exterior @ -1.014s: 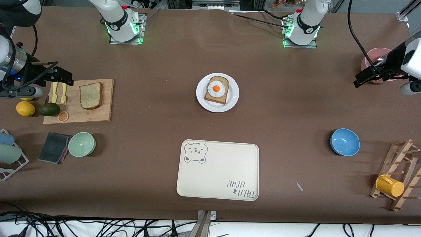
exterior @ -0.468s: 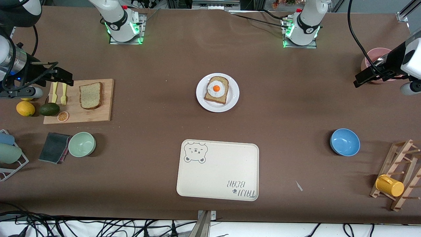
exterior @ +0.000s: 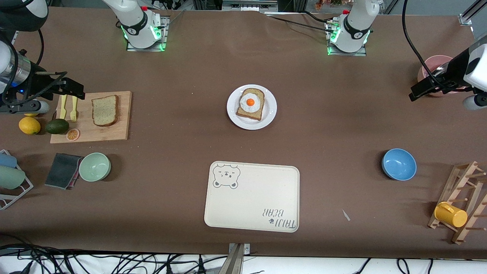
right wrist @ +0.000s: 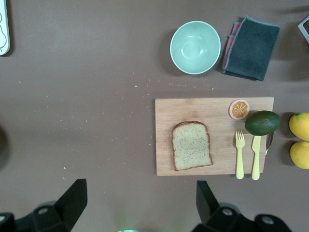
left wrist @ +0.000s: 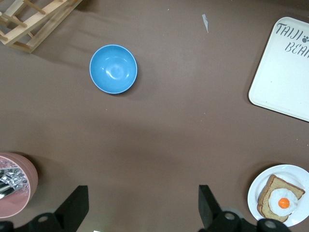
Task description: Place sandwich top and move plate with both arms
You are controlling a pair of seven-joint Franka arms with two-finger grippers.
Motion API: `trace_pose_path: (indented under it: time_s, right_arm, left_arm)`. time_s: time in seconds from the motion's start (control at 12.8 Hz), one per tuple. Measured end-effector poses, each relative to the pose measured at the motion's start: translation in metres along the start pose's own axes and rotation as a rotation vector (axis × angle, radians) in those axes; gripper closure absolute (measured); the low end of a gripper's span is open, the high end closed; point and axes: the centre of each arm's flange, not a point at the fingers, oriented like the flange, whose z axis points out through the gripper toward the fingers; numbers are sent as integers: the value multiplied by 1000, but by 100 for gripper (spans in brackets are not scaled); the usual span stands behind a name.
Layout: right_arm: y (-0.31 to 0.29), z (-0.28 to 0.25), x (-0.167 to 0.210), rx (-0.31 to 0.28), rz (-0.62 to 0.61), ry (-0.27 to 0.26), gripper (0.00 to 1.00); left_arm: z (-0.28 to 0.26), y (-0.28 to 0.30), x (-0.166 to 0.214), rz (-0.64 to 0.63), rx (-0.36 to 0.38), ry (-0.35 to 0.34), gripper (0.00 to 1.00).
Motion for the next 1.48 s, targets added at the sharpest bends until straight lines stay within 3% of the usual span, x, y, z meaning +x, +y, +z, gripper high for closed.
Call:
trace_pose_path:
  time_s: [1.48]
  right_arm:
    - [0,0,0,0,1,0,0]
  left_arm:
    - [0,6,-3,13,2,-6,0]
